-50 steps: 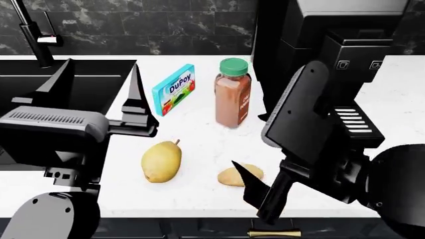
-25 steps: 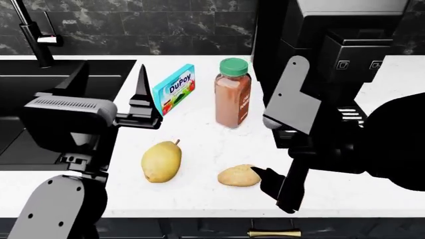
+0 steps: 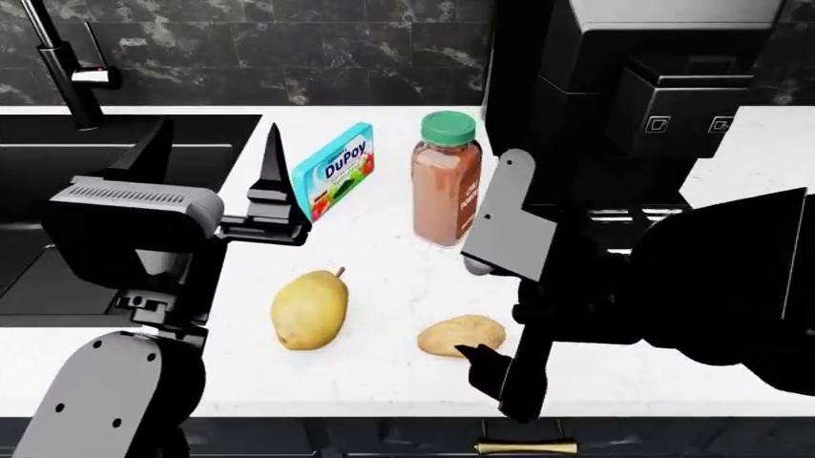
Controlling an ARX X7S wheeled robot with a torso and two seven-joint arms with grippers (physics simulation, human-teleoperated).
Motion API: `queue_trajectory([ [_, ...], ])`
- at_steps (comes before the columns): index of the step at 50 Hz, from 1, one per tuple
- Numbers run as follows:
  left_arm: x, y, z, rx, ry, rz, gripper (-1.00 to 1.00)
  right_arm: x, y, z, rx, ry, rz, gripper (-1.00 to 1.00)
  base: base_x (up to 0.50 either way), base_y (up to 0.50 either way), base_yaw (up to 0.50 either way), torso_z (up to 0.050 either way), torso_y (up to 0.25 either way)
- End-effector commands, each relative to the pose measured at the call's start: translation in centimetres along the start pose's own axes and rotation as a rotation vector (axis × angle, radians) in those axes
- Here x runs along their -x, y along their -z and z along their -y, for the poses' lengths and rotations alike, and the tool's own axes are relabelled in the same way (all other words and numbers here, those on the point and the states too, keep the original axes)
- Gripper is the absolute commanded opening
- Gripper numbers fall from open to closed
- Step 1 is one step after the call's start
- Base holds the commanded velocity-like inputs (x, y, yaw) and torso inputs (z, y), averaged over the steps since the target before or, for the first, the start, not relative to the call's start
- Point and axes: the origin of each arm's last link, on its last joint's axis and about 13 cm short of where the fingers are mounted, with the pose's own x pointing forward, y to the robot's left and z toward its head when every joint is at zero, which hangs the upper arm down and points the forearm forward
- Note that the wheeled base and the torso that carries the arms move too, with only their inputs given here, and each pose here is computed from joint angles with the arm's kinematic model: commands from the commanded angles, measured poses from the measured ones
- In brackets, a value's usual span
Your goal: Pick up the fruits and vegetables and place them in the sink. Turn on the sink faucet to wash them. Then turn the sink off and put them in the tray.
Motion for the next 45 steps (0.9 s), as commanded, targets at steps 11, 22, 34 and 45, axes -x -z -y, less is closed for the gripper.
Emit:
queue_trajectory([
  [11,0.1,0.0,0.1,0.000,0.005,-0.001,1.00,-1.9,2.1,-0.7,-0.037,-0.036,-0.037,1.00,0.00,0.00,0.00,0.000,0.000],
  [22,0.1,0.1,0.2,-0.003,0.010,-0.007,1.00,-3.3,2.9,-0.6,-0.051,-0.052,-0.037,1.00,0.00,0.00,0.00,0.000,0.000],
  [34,0.1,0.2,0.2,-0.003,0.012,-0.009,1.00,-4.8,3.2,-0.2,-0.055,-0.058,-0.031,1.00,0.00,0.00,0.00,0.000,0.000],
  [45,0.1,0.3,0.2,-0.004,0.013,-0.011,1.00,-6.0,4.0,-0.2,-0.070,-0.065,-0.034,1.00,0.00,0.00,0.00,0.000,0.000],
])
